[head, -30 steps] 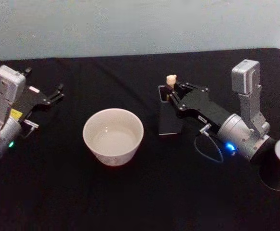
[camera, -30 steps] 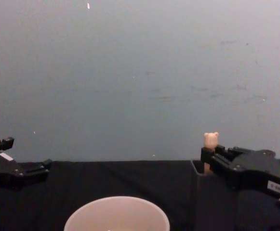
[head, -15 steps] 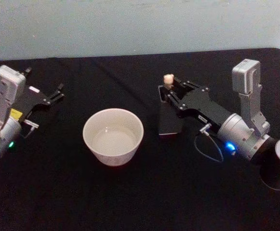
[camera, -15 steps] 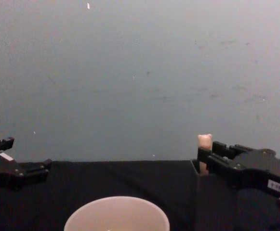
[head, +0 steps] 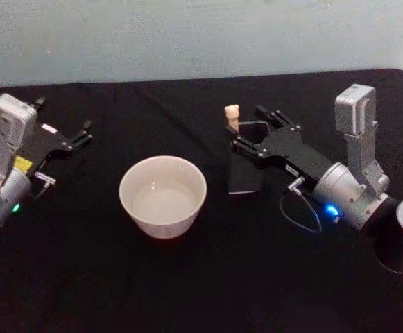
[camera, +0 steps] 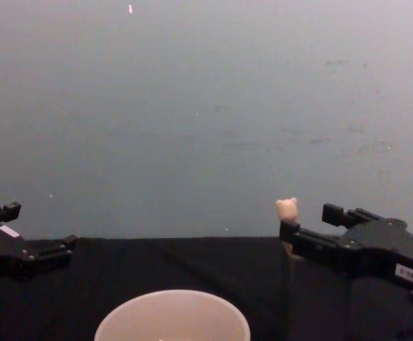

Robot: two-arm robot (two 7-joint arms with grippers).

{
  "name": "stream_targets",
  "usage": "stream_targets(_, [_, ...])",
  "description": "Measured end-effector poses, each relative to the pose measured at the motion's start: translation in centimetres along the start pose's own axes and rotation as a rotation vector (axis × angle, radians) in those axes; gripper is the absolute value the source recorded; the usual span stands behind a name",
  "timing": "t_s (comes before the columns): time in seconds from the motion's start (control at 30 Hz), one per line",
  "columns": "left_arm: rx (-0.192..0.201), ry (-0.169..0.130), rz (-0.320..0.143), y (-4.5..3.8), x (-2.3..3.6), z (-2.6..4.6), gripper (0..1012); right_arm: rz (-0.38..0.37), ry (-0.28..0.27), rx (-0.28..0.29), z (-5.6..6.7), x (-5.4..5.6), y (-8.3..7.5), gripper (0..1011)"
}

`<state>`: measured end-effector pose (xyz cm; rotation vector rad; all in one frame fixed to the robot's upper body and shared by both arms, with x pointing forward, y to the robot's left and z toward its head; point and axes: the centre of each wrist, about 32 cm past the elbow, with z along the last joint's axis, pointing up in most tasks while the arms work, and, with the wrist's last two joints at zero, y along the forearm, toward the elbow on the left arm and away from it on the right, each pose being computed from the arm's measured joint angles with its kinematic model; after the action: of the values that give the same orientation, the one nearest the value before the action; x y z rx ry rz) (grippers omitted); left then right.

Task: Pick up the stirring spoon with one hand, stir inside the cup, then place it back in its original position.

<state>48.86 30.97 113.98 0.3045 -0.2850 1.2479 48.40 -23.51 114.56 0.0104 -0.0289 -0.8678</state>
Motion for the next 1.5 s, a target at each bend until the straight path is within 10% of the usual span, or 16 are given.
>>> stream_targets(0.47, [0.0,0.0,0.0,0.0,0.0,0.0,1002,0.002,0.002,0.007,0.1,0.0,0.0,1002])
stream_targets(0.9, [0.0,0.0,0.0,0.0,0.0,0.0,1001,-0.154,-0.026,0.224,3.2,1.9,-0.1,1002])
stream_targets(0.93, [0.0,0.0,0.0,0.0,0.0,0.01,1001,-0.312,-0.068,0.186,2.0,2.9,-0.5,1002])
stream_targets(1.03, [0.0,0.0,0.0,0.0,0.0,0.01,1001,-0.375,-0.08,0.123,0.4,3.3,-0.7,1002])
stream_targets(1.17, [0.0,0.0,0.0,0.0,0.0,0.01,1001,-0.422,-0.083,0.039,-1.9,3.6,-0.8,1002])
stream_targets(1.5, [0.0,0.0,0.0,0.0,0.0,0.0,1001,-0.438,-0.074,-0.001,-2.9,3.8,-0.7,1002])
